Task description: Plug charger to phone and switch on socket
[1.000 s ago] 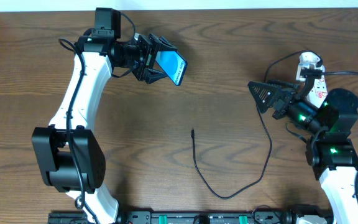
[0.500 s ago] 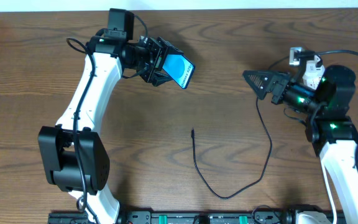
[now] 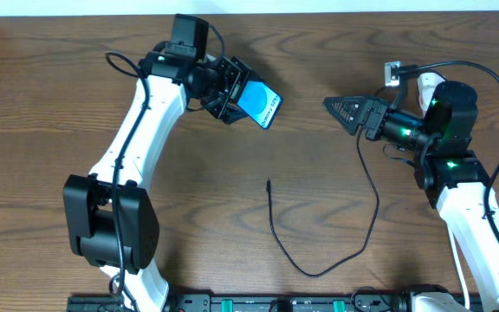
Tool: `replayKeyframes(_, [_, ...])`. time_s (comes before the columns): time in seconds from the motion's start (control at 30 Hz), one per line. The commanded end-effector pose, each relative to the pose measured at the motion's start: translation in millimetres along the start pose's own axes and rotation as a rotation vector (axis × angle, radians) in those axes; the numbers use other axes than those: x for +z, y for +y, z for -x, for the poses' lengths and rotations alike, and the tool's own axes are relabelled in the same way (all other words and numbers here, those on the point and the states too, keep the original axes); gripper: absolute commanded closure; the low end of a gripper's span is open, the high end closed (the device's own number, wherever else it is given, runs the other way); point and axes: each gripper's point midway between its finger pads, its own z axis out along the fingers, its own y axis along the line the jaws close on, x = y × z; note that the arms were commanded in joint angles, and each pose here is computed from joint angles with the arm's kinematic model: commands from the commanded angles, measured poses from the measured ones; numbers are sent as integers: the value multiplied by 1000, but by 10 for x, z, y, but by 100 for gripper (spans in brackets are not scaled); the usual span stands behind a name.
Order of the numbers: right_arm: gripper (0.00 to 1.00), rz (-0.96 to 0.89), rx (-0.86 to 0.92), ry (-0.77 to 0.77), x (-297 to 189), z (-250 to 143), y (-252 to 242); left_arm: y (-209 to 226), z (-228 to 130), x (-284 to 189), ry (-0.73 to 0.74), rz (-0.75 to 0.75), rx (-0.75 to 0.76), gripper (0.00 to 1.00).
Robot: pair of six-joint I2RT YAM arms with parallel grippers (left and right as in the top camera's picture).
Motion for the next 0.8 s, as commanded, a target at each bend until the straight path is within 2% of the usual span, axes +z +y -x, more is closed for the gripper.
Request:
replayKeyframes(0.0, [1, 13, -17, -10, 13, 64, 93, -93, -73, -61, -20, -16, 6, 93])
replayKeyframes(0.27, [1, 10, -44, 14, 157, -59, 176, -117, -175, 3, -55, 5, -31, 93])
replayKeyframes(0.77, [1, -134, -49, 49, 362, -336, 38, -256, -447, -65, -40, -28, 25, 93])
